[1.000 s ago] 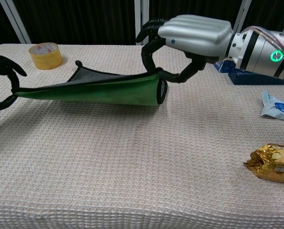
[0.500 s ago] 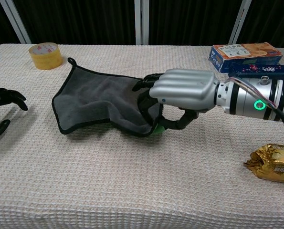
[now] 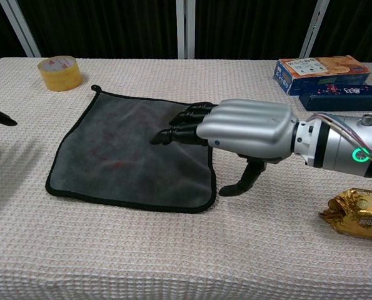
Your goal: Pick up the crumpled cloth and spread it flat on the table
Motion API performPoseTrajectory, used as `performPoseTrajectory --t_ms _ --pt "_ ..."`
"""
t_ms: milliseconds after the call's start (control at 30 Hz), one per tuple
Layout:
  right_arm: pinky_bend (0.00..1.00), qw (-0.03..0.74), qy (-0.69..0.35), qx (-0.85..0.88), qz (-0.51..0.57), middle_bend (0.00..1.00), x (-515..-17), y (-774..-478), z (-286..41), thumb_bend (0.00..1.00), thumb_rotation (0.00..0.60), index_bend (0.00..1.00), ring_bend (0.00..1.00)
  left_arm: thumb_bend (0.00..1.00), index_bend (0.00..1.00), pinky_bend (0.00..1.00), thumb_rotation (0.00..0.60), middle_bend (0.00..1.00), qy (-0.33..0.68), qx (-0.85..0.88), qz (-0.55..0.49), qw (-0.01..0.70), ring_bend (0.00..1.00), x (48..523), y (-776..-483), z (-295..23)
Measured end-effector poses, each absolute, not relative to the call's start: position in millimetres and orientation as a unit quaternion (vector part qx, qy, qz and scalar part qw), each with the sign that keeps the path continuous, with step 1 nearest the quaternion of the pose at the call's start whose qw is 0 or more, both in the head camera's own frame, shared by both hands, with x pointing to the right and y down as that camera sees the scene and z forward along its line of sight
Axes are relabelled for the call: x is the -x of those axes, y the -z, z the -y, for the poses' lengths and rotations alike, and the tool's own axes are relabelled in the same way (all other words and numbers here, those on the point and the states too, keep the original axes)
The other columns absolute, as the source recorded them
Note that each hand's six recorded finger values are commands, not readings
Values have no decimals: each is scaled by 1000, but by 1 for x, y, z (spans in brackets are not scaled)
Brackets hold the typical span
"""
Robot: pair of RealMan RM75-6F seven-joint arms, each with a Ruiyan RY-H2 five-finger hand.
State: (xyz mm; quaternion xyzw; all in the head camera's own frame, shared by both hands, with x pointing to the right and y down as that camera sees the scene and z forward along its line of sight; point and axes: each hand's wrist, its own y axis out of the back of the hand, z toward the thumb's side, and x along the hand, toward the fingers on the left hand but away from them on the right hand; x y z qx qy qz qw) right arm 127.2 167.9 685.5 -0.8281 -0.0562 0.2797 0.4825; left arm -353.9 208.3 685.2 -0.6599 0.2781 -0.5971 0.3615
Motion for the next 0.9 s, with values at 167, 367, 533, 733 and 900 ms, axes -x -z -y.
performPoseTrajectory --t_ms 167,367,533,733,900 --pt "0 492 -266 822 106 122 -134 -661 -148 116 600 9 0 404 163 160 600 55 582 661 -297 368 110 356 -672 -201" --pt "0 512 -269 795 183 126 -168 -625 -117 126 600 9 0 258 264 158 600 67 528 703 -297 372 111 339 -669 -203" --pt "0 510 -288 780 223 126 -199 -610 -107 163 600 9 0 312 300 156 600 71 493 731 -260 394 111 313 -686 -211" --pt "0 499 -296 776 245 126 -216 -607 -109 188 600 9 0 521 289 151 600 64 462 755 -235 401 109 281 -695 -213" --pt "0 489 -303 778 254 126 -225 -610 -111 192 600 9 0 562 277 149 600 53 454 755 -220 418 106 268 -697 -215"
